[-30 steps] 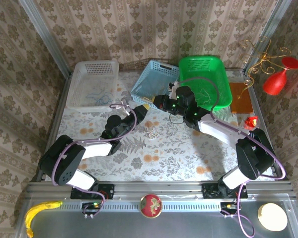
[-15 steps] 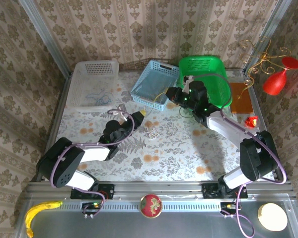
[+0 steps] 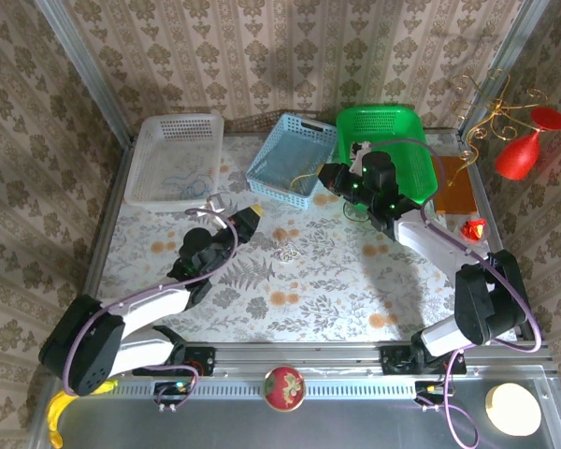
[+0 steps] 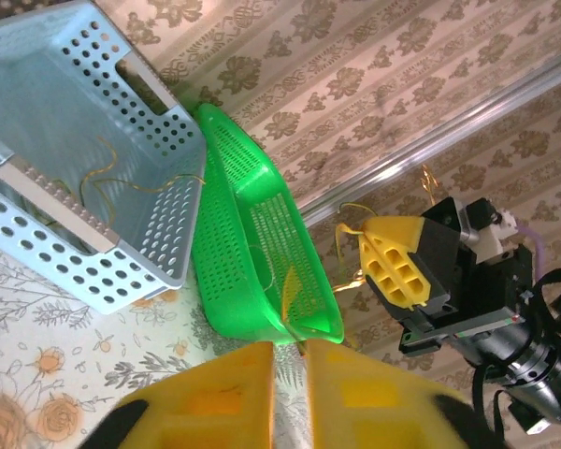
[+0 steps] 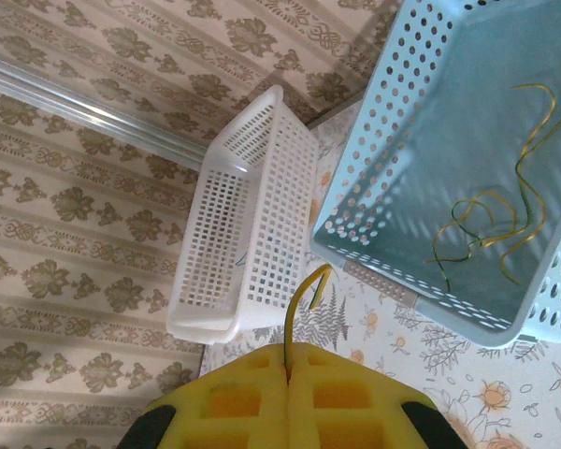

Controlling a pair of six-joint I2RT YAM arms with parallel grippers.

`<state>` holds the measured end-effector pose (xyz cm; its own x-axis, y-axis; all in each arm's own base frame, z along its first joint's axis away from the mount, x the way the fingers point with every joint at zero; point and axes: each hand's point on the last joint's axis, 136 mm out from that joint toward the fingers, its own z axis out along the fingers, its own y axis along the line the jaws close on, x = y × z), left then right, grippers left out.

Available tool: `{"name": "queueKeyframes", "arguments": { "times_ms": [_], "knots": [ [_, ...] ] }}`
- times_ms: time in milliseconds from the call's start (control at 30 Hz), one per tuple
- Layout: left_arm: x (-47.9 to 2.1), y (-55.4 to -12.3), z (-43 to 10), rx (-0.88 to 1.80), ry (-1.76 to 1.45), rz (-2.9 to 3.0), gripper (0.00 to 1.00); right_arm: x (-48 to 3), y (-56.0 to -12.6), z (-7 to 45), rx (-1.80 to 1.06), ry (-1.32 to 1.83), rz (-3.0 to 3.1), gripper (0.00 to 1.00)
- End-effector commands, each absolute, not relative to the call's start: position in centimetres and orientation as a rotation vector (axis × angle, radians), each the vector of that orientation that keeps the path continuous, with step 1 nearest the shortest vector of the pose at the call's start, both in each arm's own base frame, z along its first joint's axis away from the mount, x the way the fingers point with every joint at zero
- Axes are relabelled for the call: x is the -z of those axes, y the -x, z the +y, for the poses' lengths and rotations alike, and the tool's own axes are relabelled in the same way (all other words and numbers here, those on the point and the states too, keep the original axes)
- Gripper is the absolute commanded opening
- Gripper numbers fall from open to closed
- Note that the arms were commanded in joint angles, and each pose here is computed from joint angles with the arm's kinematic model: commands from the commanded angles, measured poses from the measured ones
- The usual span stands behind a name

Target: Untangle the cables

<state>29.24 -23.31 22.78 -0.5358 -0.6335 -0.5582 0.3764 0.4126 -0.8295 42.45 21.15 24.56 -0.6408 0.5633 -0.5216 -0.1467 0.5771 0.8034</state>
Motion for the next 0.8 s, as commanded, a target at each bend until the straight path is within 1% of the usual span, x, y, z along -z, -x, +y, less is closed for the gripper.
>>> {"name": "queueKeyframes", "arguments": {
  "times_ms": [0,67,367,600,767],
  "knots": [
    [-22.8,-29.7,-22.3,1.197,0.204,1.729,0.30,-25.7,-43.9,21.1,-1.088,-0.326,1.968,0.00],
    [-22.7,-29.5,-21.9,1.171,0.198,1.738,0.38,-25.9,-44.6,21.3,-1.073,-0.321,1.965,0.00],
    [-21.8,-28.5,-19.9,1.044,0.155,1.804,0.62,-25.6,-49.2,21.6,-0.919,-0.296,1.978,0.00],
    [-21.1,-27.8,-19.5,0.972,0.088,1.875,0.77,-23.7,-53.9,21.5,-0.744,-0.295,2.012,0.00],
    [-20.9,-27.8,-20.0,0.963,0.039,1.906,0.84,-21.3,-56.8,22.3,-0.654,-0.259,2.089,0.00]
  ]
}}
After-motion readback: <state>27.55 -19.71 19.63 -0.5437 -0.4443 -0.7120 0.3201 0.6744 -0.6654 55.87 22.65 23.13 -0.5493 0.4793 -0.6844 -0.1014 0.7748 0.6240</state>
